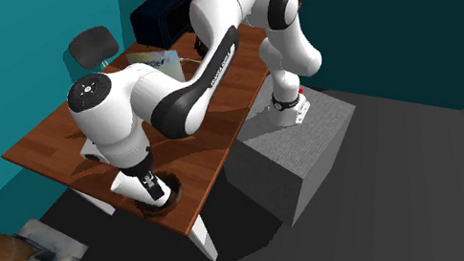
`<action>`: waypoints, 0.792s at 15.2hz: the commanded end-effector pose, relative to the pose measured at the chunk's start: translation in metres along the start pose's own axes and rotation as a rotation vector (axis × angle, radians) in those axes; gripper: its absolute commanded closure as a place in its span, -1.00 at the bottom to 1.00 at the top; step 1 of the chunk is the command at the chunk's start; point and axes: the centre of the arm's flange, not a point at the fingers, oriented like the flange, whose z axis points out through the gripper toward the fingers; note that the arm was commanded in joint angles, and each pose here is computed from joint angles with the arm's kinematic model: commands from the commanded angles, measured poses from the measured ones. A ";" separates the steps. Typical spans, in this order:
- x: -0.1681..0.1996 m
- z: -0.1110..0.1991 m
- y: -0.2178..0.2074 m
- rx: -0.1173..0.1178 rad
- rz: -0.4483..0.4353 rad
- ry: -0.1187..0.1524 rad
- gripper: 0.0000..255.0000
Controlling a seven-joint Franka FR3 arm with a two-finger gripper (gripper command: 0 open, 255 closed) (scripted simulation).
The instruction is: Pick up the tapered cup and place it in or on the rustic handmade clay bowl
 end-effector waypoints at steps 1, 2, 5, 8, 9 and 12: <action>0.000 0.000 0.000 0.000 0.000 0.000 -1.00; 0.000 -0.013 0.000 0.000 0.000 0.000 -1.00; 0.000 -0.050 0.000 0.000 0.000 0.000 -1.00; 0.000 -0.050 0.000 0.000 0.000 0.000 -1.00; 0.000 -0.050 0.000 0.000 0.000 0.000 -1.00; 0.000 -0.050 0.000 0.000 0.000 0.000 -1.00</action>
